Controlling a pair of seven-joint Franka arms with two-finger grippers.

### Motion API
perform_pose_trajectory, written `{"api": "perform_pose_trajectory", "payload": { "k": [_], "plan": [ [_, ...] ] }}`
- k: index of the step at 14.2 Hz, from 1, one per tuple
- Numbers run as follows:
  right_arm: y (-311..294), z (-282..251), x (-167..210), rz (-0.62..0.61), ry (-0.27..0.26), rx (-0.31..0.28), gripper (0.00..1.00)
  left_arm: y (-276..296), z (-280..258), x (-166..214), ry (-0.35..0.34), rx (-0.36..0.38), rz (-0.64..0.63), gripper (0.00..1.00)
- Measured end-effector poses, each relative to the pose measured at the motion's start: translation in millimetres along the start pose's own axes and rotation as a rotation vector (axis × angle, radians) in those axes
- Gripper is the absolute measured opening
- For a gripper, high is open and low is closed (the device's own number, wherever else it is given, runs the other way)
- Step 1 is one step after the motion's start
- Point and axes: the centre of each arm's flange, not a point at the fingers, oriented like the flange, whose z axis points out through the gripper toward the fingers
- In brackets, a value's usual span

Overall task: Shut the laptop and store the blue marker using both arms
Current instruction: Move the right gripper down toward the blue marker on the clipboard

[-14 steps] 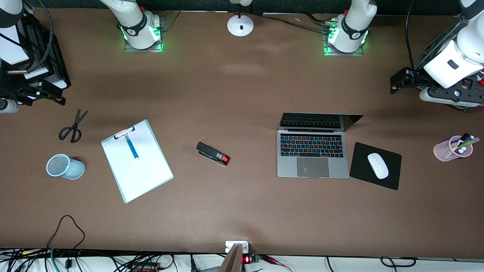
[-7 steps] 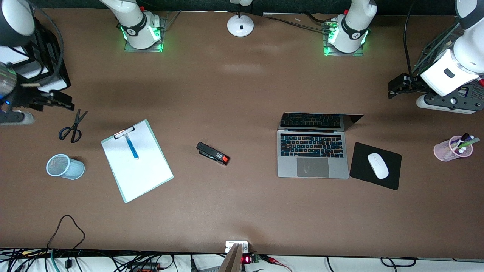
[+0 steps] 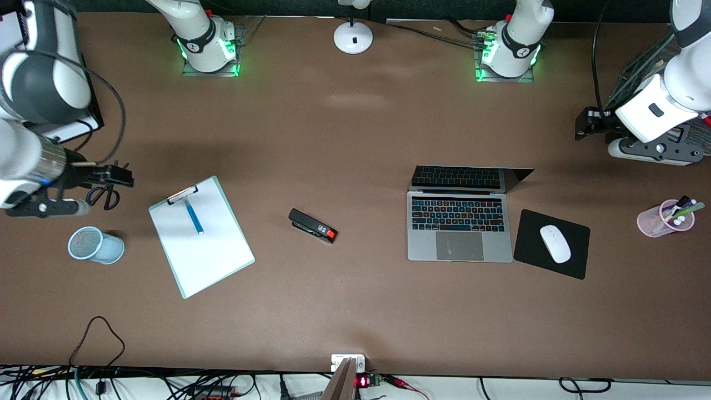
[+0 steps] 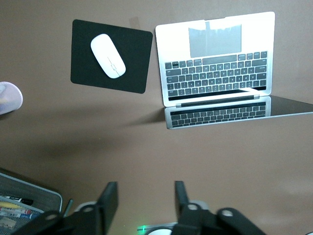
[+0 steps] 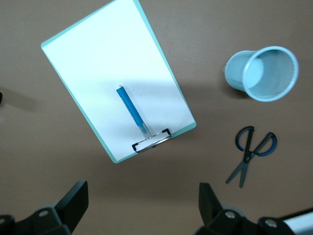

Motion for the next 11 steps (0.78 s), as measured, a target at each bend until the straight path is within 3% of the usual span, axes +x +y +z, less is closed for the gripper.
{"api": "perform_pose_trajectory", "payload": {
  "k": [3,5,11],
  "plan": [
    [-18,39,17,-0.072,-0.015,-0.006,1.0,0,2,-1,-0.017,-0.001,0.0,0.18],
    [-22,61,27,-0.133,-0.016,-0.01,1.0,0,2,-2,-0.019,-0.001,0.001,0.01],
    [-21,115,47,-0.289,-0.017,-0.015,1.0,1,2,-5,-0.041,-0.001,0.002,0.01]
  ]
}}
